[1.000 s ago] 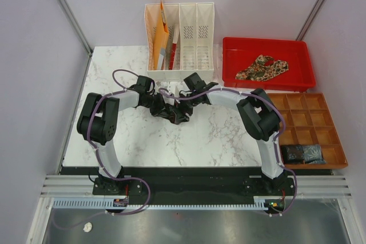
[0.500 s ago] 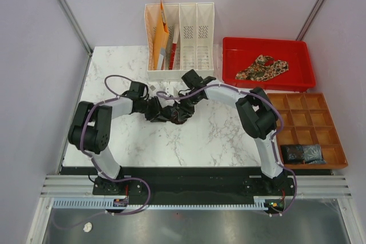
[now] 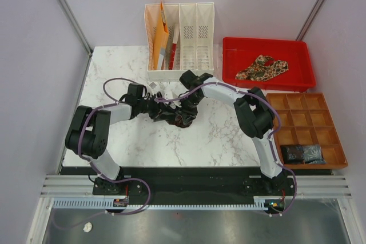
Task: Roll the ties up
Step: Roll the tie at the center of the board, then pick up the tie at the center of the board.
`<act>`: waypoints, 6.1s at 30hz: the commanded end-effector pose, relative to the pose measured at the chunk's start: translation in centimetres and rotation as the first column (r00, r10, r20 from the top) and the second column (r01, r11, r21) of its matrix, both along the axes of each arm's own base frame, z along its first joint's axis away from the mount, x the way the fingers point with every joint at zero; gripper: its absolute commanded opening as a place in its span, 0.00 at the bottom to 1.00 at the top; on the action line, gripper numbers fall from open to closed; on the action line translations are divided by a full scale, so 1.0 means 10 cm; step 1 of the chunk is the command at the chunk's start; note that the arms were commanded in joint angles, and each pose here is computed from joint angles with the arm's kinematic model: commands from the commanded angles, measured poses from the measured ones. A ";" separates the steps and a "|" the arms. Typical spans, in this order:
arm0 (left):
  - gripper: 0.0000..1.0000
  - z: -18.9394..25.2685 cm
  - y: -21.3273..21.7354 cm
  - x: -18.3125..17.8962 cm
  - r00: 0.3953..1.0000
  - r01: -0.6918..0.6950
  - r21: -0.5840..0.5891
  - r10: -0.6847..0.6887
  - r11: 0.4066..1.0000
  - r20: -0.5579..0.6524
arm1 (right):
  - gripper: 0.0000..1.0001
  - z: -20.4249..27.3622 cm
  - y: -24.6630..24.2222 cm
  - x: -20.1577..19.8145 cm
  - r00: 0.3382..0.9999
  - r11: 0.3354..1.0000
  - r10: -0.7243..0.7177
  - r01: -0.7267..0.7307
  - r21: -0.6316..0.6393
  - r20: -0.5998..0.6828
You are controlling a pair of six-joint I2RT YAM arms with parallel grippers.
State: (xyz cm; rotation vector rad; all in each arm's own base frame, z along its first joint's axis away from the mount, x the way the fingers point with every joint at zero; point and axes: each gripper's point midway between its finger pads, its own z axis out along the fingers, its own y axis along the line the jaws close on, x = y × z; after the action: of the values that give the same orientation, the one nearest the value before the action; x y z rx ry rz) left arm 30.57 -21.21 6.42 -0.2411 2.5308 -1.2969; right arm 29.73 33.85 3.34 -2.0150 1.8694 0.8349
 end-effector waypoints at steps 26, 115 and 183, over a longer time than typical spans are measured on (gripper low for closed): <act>0.02 -0.63 0.17 -0.01 0.986 -0.021 0.263 0.064 0.964 -0.153 | 0.94 0.14 0.04 0.06 0.998 0.998 -0.053 0.053 0.014 -0.045; 0.02 -0.46 -0.05 0.04 0.999 0.013 -0.036 -0.014 0.999 -0.039 | 0.05 -0.31 0.10 0.21 0.978 0.971 -0.208 0.205 -0.124 -0.010; 0.47 0.08 -0.05 0.08 0.997 -0.023 -0.169 0.010 0.985 -0.080 | 0.04 -0.23 0.02 0.21 0.973 0.976 -0.171 0.189 -0.106 0.155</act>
State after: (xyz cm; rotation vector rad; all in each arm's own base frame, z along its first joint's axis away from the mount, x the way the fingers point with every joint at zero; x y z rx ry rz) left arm 32.02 -20.89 5.54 -0.3727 2.5158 -1.4122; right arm 32.20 35.36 2.64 -1.8260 1.9930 0.6147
